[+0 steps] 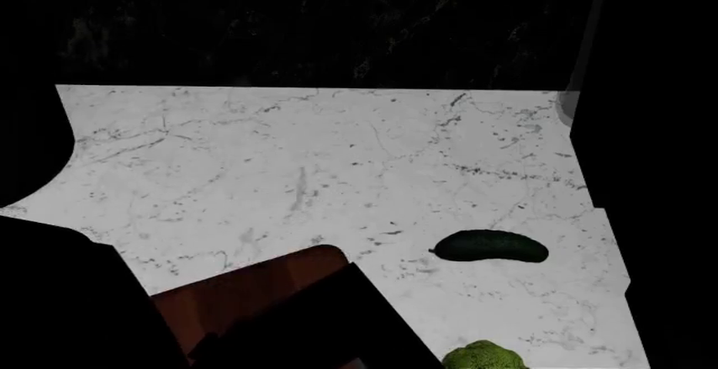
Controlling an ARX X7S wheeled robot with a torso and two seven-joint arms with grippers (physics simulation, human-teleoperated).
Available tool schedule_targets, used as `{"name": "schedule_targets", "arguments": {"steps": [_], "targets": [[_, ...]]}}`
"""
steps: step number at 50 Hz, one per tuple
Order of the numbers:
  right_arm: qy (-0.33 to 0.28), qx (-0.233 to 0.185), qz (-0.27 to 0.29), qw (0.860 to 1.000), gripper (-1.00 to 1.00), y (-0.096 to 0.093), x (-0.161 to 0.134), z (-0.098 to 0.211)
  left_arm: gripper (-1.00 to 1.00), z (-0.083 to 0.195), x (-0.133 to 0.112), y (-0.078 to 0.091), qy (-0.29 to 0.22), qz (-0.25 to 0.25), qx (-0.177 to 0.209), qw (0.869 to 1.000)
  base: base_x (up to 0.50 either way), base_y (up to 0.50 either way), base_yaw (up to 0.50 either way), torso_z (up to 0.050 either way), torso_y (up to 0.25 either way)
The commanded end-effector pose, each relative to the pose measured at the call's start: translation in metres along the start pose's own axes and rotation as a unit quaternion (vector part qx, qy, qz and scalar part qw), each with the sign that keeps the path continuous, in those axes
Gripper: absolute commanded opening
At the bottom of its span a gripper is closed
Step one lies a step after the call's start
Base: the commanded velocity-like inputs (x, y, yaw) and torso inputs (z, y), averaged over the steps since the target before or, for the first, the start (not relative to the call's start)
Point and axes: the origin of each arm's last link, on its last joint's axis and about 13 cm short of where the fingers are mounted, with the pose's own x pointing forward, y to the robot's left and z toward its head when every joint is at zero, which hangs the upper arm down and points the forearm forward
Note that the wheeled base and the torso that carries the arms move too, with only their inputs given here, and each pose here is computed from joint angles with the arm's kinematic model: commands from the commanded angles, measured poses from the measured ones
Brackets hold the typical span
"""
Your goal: Clear the non-vegetable object off the cutting board and place the vegetables onto it.
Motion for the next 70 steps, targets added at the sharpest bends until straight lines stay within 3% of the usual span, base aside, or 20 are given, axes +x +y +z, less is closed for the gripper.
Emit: {"name": "schedule_targets", "arguments": {"steps": [1, 8, 9, 23, 34, 40, 48, 53, 66, 70], "targets": [[0.041, -0.008, -0.016, 0.999, 1.00, -0.005, 0.005, -0.020, 1.00, -0.001, 0.008, -0.002, -0.006, -0.018, 0.000, 1.000, 0.00, 0.00, 0.00, 0.000, 0.000], [0.041, -0.008, -0.017, 0.999, 1.00, -0.006, 0.005, -0.021, 1.00, -0.002, 0.008, -0.005, -0.003, -0.017, 0.003, 1.000, 0.00, 0.00, 0.00, -0.003, 0.000], [0.041, -0.008, -0.016, 0.999, 1.00, -0.006, 0.004, -0.020, -1.00, -0.002, 0.007, -0.005, -0.005, -0.016, 0.006, 1.000, -0.01, 0.00, 0.00, 0.000, 0.000], [0.036, -0.010, -0.016, 0.999, 1.00, -0.004, 0.001, -0.014, -1.00, -0.002, -0.007, -0.014, -0.016, -0.005, 0.025, 1.000, 0.00, 0.00, 0.00, -0.002, 0.000], [0.027, -0.015, -0.017, 0.999, 1.00, -0.002, -0.006, -0.002, -1.00, 0.014, -0.047, -0.021, -0.082, 0.026, 0.051, 0.995, 0.00, 0.00, 0.00, -0.002, 0.000], [0.020, -0.019, -0.017, 0.999, 1.00, 0.000, -0.011, 0.008, -1.00, 0.009, -0.060, -0.020, -0.096, 0.049, 0.039, 0.993, 0.00, 0.00, 0.00, 0.000, 0.000], [0.012, -0.028, -0.013, 0.999, 1.00, 0.004, -0.015, 0.021, -1.00, 0.007, -0.081, -0.006, -0.144, 0.120, -0.015, 0.982, 0.00, 0.00, 0.00, 0.000, 0.000], [0.008, -0.029, -0.007, 1.000, 1.00, 0.007, -0.015, 0.025, -1.00, 0.000, -0.088, 0.008, -0.182, 0.183, -0.047, 0.965, 0.00, 0.00, 0.00, 0.000, 0.000], [-0.003, -0.028, 0.003, 1.000, 1.00, 0.009, -0.016, 0.033, -1.00, -0.036, -0.100, 0.024, -0.204, 0.246, -0.154, 0.935, 0.00, 0.00, 0.00, 0.000, 0.000], [-0.004, -0.027, 0.003, 1.000, 1.00, 0.009, -0.016, 0.032, -1.00, -0.046, -0.108, 0.025, -0.202, 0.261, -0.170, 0.928, 0.00, 0.00, 0.00, 0.000, 0.000]]}}
